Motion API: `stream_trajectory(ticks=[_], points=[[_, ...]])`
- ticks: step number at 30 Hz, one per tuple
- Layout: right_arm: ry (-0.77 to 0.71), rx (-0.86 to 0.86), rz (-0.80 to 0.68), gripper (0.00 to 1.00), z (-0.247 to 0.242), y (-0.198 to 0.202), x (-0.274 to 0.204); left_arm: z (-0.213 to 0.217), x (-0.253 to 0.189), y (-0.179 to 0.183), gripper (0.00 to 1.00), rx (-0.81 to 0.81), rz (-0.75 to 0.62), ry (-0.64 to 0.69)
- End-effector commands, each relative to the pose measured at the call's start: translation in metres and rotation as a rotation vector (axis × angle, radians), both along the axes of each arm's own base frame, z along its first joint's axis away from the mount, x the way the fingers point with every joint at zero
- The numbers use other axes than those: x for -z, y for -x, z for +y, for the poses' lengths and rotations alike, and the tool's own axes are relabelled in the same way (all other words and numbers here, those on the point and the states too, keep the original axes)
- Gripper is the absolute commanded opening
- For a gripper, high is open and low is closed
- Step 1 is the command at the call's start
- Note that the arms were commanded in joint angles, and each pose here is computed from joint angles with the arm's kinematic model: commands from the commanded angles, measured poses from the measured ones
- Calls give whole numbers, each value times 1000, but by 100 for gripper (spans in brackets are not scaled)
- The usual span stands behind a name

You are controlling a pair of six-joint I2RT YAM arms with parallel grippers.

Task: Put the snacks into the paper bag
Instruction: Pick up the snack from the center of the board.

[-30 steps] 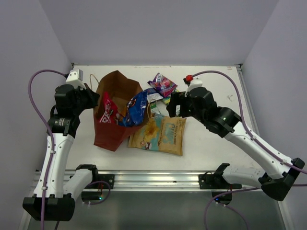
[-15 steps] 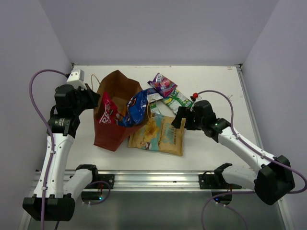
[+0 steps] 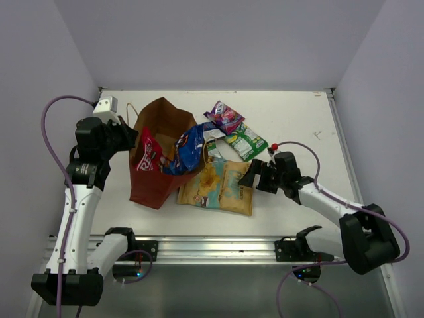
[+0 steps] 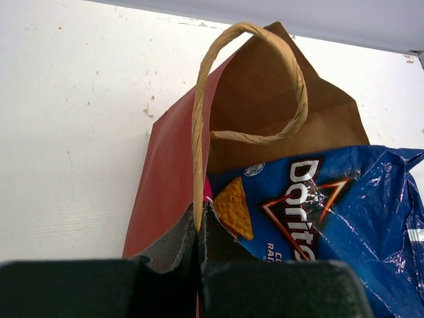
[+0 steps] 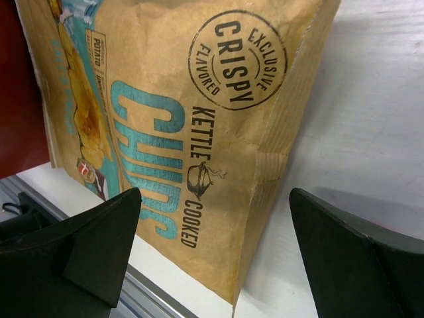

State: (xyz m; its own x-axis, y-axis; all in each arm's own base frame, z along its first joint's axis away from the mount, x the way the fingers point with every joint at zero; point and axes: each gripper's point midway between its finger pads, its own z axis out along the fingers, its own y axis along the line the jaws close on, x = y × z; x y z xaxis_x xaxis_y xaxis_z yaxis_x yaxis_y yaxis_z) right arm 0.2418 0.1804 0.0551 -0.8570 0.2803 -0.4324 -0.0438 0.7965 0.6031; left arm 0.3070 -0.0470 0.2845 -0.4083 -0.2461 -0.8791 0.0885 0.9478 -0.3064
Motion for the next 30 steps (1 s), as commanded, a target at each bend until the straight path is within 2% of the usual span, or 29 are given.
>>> stream_trajectory(ticks=[1,9,16,20,24,30], points=[[-78,-52,-55,98,14,-5,-6,-1,-17,-1,0,19,-58,-14],[-153,-93,-8,99,30,-6,10,-3,-15,-3,0,33,-51,-12],[-128,-87,74,98,32,-3,42,-4,-13,-3,0,44,-48,-14],[-37,-39,128,99,20,0,60,-4,-14,-4,0,42,-49,-12],[109,19,58,98,-3,-12,56,-6,-12,-4,0,51,-45,-5],[98,-37,35,98,12,-13,54,-9,-8,-6,0,66,-38,7]])
